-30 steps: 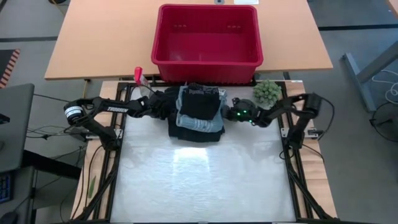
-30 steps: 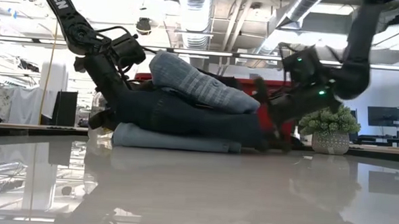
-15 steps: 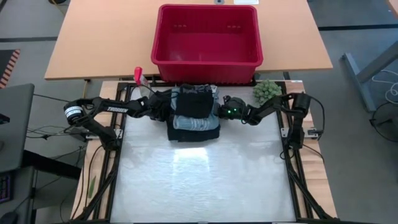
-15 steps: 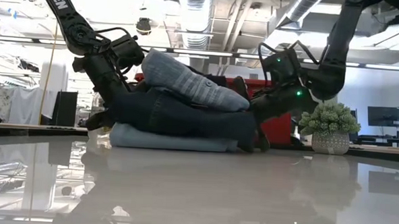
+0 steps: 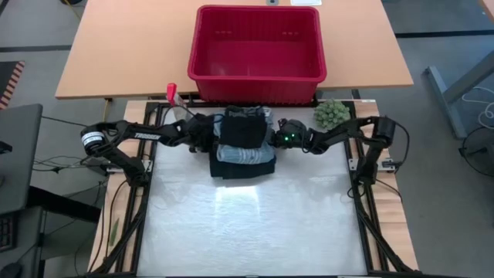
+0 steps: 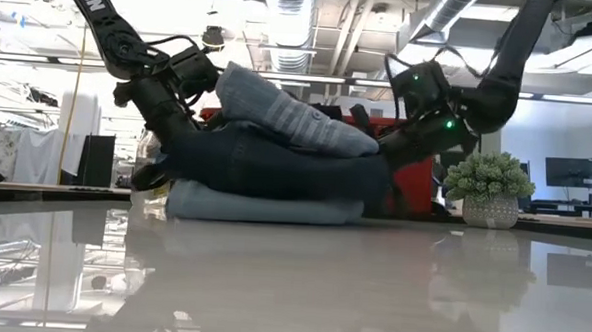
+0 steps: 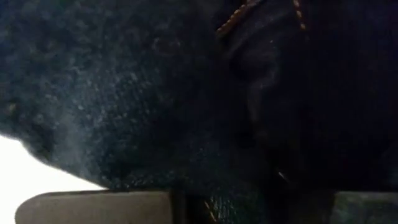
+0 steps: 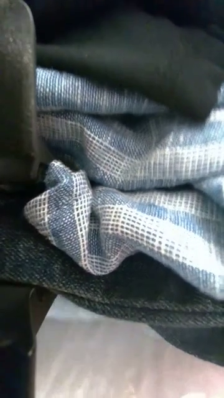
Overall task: Fold Laundry from Bin
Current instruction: Put all the clothes into the red laundry bin
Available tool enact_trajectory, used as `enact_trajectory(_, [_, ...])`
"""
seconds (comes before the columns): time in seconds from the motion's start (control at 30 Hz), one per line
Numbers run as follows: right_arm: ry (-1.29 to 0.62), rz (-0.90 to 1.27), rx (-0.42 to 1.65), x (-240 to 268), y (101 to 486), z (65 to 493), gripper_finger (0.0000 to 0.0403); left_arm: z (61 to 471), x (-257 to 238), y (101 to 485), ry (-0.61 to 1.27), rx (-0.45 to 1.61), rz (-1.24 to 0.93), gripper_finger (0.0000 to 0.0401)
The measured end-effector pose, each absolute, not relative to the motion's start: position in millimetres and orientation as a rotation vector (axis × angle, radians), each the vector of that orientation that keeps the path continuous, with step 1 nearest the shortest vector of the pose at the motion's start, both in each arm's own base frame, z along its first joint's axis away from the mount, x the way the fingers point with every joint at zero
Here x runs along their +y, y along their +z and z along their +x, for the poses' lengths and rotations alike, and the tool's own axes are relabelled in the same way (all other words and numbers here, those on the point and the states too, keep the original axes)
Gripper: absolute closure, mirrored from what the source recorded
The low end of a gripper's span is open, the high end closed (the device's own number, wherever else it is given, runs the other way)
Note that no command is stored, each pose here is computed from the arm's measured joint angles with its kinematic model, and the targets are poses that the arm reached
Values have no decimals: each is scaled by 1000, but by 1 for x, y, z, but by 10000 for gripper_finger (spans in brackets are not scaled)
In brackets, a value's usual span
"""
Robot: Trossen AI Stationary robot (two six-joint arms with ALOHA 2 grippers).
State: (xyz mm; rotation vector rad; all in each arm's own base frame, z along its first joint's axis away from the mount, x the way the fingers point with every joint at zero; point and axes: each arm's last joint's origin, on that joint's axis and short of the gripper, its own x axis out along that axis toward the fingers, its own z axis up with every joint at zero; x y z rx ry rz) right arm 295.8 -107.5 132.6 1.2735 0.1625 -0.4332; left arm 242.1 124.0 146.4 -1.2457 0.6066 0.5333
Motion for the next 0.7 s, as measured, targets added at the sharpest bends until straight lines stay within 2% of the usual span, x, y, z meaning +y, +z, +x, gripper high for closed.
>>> enact_trajectory(0.7, [-476, 1103, 174, -109, 200, 281, 271, 274, 128, 191, 407, 476, -1186, 341])
